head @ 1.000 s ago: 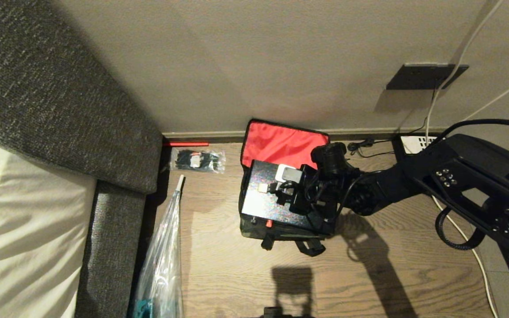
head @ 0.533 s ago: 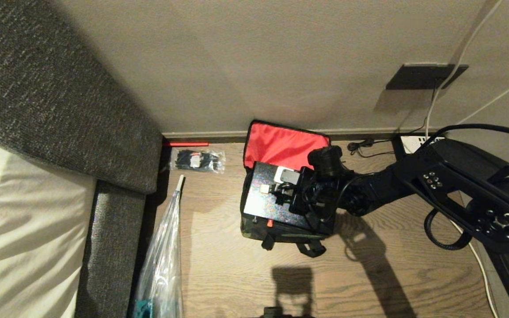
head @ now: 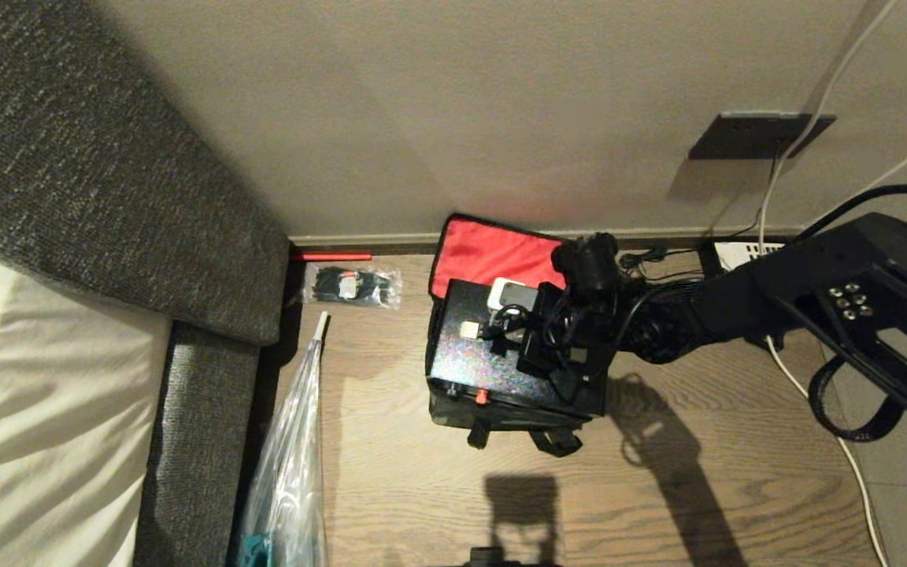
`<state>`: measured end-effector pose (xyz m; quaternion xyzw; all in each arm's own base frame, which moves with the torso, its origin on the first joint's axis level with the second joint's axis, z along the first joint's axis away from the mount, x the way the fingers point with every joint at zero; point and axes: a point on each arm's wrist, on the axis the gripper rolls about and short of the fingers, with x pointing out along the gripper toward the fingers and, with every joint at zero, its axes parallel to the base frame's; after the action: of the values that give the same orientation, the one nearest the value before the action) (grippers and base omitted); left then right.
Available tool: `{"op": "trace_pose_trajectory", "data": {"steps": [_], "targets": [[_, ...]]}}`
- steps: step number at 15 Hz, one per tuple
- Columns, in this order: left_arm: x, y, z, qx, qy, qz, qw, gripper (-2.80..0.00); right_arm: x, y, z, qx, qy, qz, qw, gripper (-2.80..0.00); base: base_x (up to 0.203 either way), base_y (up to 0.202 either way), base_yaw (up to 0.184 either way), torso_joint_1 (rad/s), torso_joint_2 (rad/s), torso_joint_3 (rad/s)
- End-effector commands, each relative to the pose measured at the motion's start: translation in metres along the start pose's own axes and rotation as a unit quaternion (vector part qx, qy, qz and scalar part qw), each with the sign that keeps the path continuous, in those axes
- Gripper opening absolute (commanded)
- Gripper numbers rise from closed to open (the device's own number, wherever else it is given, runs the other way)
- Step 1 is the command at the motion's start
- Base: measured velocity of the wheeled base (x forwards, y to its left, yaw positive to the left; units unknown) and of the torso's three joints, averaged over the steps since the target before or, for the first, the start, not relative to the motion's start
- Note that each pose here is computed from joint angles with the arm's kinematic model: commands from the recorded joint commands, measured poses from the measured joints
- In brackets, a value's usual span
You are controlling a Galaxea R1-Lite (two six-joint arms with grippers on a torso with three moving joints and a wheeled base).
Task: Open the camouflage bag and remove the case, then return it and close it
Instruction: Place the black box back
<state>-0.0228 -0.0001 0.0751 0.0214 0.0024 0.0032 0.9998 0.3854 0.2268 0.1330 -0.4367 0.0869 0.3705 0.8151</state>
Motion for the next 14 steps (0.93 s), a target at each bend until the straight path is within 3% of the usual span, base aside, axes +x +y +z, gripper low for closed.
{"op": "trace_pose_trajectory", "data": {"steps": [1, 4, 14], "targets": [[0.000, 0.000, 0.000, 0.000, 0.000, 0.000, 1.0000, -2.80, -0.025, -0.005, 0.023, 0.004, -0.022, -0.004, 1.000, -2.80, 0.000, 0.000, 0.000, 0.000, 0.00, 0.000], [0.000, 0.000, -0.001, 0.000, 0.000, 0.001, 1.0000, -2.80, -0.036, -0.001, 0.041, 0.034, -0.042, 0.000, 0.999, -2.80, 0.000, 0.000, 0.000, 0.000, 0.00, 0.000], [0.000, 0.000, -0.001, 0.000, 0.000, 0.000, 1.0000, -2.80, -0.025, 0.007, 0.034, 0.057, -0.029, 0.016, 0.998, -2.80, 0.000, 0.000, 0.000, 0.000, 0.00, 0.000]]}}
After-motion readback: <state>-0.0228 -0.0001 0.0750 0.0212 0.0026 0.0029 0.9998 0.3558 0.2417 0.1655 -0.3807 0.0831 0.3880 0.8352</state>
